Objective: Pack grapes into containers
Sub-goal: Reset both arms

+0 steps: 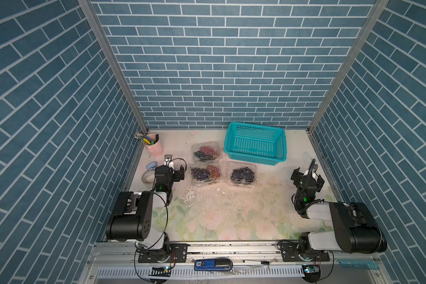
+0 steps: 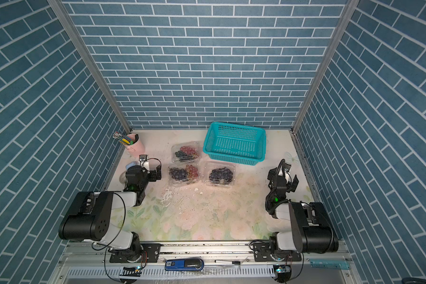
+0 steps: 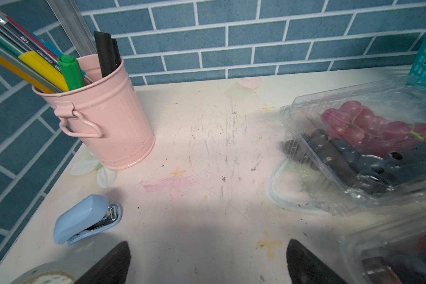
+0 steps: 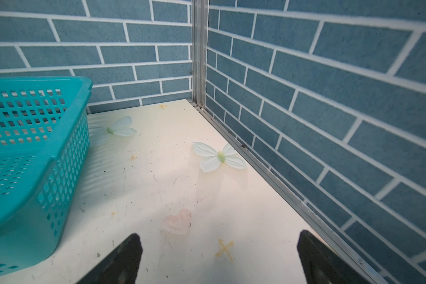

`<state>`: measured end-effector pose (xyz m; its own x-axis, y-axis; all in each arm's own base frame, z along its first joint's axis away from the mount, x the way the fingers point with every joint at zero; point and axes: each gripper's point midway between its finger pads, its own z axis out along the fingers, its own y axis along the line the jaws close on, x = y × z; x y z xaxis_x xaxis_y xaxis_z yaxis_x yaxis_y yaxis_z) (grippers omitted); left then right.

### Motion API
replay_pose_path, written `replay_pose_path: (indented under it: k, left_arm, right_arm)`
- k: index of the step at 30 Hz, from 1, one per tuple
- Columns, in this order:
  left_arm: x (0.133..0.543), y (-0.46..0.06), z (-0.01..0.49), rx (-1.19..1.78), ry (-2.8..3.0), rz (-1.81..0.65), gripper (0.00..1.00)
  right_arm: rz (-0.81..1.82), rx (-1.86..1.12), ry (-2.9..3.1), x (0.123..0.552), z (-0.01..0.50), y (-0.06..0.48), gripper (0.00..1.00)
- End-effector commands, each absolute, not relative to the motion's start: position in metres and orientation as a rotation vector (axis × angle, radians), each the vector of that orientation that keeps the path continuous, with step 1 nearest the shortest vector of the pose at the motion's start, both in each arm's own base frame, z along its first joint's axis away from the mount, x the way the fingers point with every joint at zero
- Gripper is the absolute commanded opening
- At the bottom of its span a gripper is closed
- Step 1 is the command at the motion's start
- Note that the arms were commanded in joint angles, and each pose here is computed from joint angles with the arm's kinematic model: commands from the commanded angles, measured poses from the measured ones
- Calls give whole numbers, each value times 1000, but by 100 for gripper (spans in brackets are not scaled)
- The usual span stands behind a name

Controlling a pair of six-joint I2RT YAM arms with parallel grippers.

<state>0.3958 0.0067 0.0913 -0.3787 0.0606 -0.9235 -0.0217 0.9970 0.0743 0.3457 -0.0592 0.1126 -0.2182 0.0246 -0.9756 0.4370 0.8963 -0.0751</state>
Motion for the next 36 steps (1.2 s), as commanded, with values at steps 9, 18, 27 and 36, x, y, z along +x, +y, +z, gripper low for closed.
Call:
replay_pose_path:
  k: [9,18,27,36]
  left_arm:
    - [396,3,92,52,1941,77,100]
    - [396,3,93,53,1939,78,99]
    - [396,3,93,54,1939,77,100]
    - [397,3,93,54,1937,77,100]
  right_arm:
    - [-372,310,1714,351,123,-54,98]
    - [-351,266,1744,358,121,-48,99]
    - [-212,197,1913,390,91,-43,99]
    - [-214,196,1915,388,91,-43,99]
